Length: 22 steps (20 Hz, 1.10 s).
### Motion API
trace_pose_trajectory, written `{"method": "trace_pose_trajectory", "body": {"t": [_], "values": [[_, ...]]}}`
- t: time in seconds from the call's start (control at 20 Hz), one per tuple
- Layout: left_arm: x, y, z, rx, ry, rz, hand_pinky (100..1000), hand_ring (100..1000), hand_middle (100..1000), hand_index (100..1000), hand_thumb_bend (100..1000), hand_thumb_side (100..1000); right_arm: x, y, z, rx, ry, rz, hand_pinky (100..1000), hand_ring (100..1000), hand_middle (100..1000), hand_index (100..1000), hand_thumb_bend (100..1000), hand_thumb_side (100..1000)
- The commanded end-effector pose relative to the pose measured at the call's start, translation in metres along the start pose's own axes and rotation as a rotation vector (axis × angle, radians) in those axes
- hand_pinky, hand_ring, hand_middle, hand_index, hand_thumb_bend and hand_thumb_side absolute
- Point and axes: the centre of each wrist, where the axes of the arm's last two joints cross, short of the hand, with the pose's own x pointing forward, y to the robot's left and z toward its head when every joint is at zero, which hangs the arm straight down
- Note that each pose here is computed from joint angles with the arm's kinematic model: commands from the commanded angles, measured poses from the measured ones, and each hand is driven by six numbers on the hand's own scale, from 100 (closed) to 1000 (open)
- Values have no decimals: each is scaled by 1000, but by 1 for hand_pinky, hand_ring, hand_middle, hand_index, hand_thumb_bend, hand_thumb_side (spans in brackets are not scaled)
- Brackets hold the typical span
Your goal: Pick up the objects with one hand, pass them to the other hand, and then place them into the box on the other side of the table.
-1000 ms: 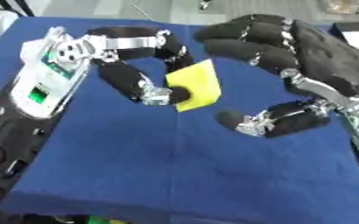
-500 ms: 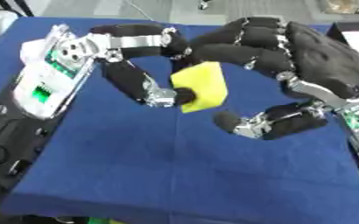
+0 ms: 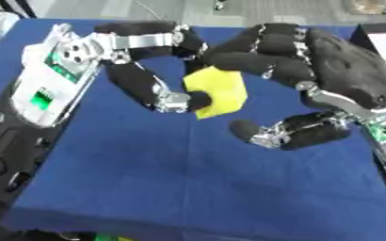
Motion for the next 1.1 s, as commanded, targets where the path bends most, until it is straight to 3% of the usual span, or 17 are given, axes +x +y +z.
{"method": "trace_pose_trajectory", "body": {"t": [0.05, 1.1], "values": [[9, 10, 4, 15, -12, -19, 678, 451, 389, 641, 100, 524, -2, -5, 0, 3, -6, 25, 763, 755, 849, 974, 238, 118], [14, 10, 4, -7, -22, -14, 676, 450, 387, 639, 100, 522, 1, -6, 0, 56, 65, 119, 721, 720, 818, 956, 227, 100]]}}
